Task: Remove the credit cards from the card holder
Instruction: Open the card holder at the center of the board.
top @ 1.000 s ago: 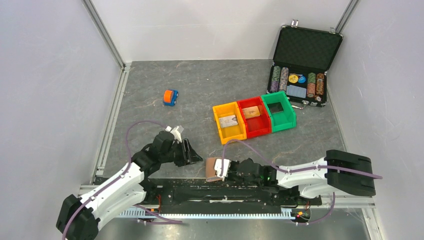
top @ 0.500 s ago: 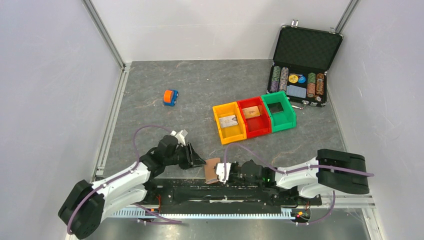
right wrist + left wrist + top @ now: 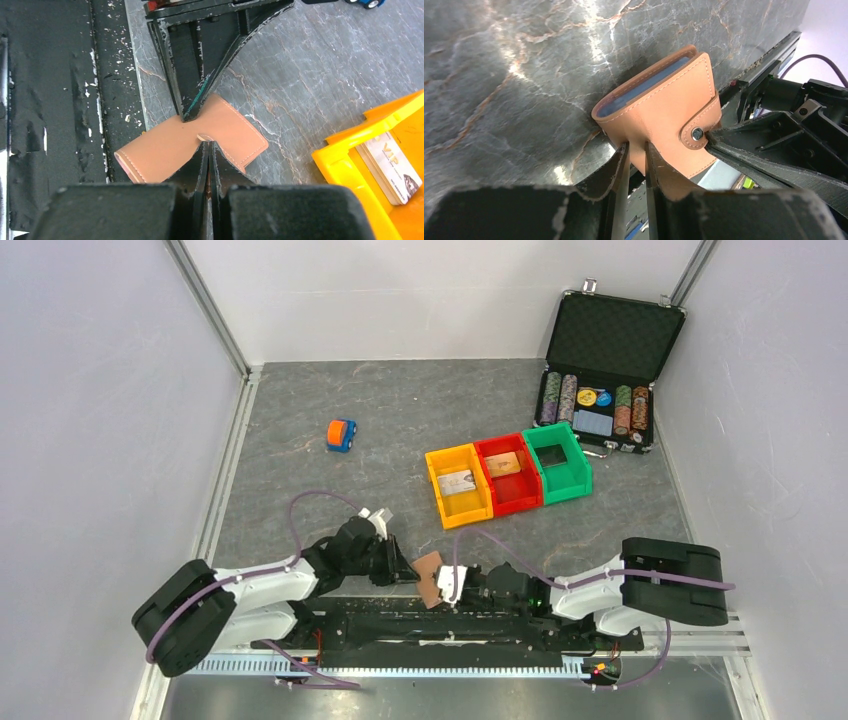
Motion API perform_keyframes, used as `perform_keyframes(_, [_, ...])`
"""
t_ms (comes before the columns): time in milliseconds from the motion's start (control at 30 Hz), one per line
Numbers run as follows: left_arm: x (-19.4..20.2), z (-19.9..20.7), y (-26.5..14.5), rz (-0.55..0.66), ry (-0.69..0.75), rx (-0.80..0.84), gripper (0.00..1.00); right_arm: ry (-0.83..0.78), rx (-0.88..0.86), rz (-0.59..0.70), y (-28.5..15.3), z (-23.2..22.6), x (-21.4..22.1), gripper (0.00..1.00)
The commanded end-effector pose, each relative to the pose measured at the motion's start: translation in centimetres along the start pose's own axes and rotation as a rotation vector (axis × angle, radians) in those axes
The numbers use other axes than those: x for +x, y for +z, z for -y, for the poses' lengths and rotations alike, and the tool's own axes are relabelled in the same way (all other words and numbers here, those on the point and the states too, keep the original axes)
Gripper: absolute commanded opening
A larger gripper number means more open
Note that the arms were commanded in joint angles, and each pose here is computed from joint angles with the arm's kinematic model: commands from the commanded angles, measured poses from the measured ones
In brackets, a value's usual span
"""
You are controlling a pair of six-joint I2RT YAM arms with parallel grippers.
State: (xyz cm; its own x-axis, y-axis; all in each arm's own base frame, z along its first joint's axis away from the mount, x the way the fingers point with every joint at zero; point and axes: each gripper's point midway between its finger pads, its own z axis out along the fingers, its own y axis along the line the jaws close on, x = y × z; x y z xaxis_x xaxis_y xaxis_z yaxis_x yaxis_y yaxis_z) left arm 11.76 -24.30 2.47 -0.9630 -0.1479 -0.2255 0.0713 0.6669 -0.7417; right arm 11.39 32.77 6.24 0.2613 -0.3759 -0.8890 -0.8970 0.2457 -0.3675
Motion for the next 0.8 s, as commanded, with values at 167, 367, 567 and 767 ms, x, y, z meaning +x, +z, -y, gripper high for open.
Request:
perform_keyframes(167, [1.0, -2.3, 1.6, -0.014, 0.008, -0.158, 0.23, 0.172, 0.139, 0.099, -0.4, 2.4, -1.8, 0.0])
perform_keyframes(367, [1.1, -4.0, 1.5, -0.016, 0.011, -0.244, 0.23, 0.352, 0.18, 0.146, -1.8, 2.7, -1.7, 0.0])
perform_keyframes(567, [1.6, -5.3, 1.6, -0.042, 0.013, -0.301, 0.23, 0.503, 0.215, 0.145, -3.0, 2.7, -0.5, 0.0])
perform_keyframes(767, [2.0, -5.7, 1.7, -0.061, 0.018, -0.316, 0.23, 0.637, 0.277, 0.13, -3.5, 3.4, 0.6, 0.0])
